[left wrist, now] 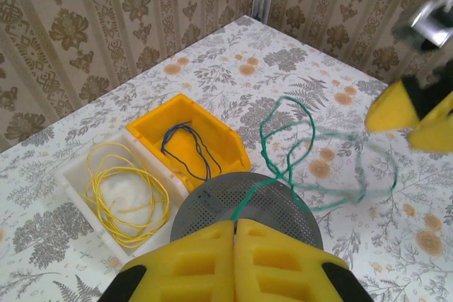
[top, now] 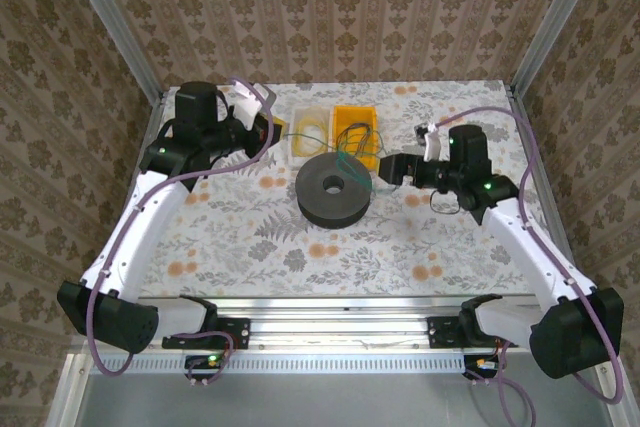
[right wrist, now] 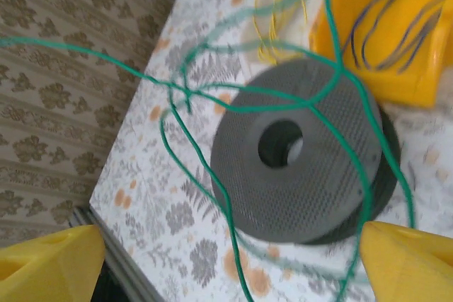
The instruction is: Wrap the cables
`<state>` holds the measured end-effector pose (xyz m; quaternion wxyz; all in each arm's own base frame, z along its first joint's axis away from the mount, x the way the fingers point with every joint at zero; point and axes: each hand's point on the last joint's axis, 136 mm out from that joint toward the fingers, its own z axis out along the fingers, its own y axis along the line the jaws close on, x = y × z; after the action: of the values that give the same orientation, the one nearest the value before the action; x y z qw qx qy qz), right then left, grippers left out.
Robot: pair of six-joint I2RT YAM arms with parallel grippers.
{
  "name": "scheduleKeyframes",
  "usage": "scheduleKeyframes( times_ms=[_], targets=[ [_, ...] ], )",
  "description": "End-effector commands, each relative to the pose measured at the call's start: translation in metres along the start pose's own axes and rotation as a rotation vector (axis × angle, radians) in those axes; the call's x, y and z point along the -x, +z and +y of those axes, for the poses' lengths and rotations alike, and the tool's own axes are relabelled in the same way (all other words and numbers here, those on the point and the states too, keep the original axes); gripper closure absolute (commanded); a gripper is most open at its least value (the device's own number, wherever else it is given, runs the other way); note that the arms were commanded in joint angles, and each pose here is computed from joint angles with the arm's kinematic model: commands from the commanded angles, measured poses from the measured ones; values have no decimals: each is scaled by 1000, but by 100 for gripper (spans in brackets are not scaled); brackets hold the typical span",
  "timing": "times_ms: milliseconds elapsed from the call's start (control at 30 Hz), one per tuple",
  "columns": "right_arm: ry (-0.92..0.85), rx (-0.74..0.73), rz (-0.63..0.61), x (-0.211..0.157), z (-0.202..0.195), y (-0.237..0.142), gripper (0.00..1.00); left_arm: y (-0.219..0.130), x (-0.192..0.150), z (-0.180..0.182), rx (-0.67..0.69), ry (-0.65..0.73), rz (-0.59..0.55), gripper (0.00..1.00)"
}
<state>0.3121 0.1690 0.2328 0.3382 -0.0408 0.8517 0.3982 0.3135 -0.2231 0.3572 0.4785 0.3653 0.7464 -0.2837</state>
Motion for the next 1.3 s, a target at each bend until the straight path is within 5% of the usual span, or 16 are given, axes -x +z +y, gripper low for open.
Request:
scheduleKeyframes(
  times_ms=[0, 667, 1033, 1267],
  targets=[
    [40, 92, -56, 7, 17, -2, 7, -3, 19, -2, 0, 42, -44, 100],
    [87, 117, -60, 6, 7, 14, 25, -9, 29, -9, -21, 46, -78, 100],
    [46, -72, -194, 13, -23, 2, 27, -13, 30, -12, -25, 55, -83, 100],
    [82, -41, -157, 5, -28, 14, 28, -16, 33, -16, -34, 61, -97, 100]
  ],
)
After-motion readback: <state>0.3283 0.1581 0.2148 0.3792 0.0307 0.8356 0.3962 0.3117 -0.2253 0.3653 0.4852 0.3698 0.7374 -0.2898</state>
